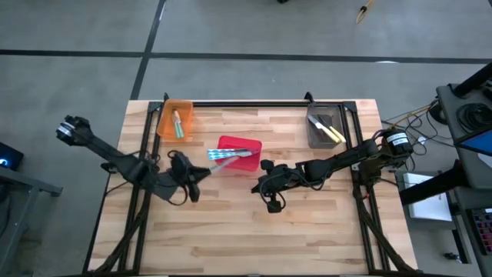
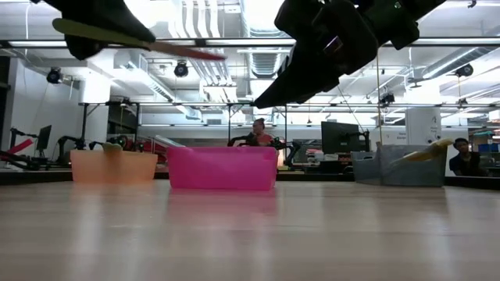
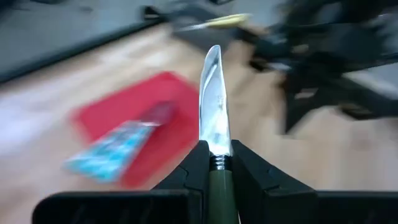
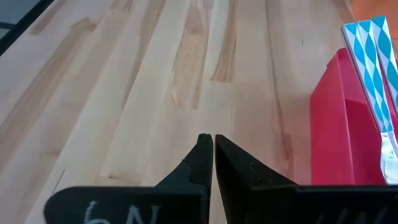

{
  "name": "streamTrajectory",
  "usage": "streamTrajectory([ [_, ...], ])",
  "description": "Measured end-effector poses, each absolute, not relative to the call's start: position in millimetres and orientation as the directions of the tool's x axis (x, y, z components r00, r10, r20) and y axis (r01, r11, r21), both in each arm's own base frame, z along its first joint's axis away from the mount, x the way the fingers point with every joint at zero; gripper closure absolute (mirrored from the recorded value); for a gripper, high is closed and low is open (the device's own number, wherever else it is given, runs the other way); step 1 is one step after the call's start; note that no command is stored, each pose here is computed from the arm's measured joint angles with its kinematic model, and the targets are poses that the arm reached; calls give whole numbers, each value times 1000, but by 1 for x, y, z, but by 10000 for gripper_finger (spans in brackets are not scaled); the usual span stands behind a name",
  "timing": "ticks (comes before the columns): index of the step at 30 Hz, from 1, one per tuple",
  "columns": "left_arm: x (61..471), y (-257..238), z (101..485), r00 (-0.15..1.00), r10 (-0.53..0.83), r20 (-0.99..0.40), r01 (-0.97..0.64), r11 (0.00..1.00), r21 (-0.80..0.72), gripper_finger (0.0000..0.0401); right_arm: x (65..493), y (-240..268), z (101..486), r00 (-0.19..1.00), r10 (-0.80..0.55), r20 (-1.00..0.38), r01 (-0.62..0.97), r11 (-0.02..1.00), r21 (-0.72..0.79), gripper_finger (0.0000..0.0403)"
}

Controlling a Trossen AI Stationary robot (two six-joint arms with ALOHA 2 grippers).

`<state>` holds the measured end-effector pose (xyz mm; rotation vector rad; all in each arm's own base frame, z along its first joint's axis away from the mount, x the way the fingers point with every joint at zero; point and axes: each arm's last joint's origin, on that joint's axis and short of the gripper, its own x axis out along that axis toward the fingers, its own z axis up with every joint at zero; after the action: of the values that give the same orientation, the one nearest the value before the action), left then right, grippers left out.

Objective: Sort silverware by color (type)
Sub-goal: Put the green table knife into the orange bin

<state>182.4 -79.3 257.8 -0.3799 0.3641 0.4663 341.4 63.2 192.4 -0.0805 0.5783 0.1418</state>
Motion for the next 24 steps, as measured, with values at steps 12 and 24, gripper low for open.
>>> streamTrajectory([
  [12,164,-6,288,425,684,-593,-815,574,77,373,340,63,191,818,109,-565,-160,986,-41,394],
  [24,128,100,251,-184,632,-752,-957,58,283,373,340,63,191,818,109,-565,-170,984,-57,394],
])
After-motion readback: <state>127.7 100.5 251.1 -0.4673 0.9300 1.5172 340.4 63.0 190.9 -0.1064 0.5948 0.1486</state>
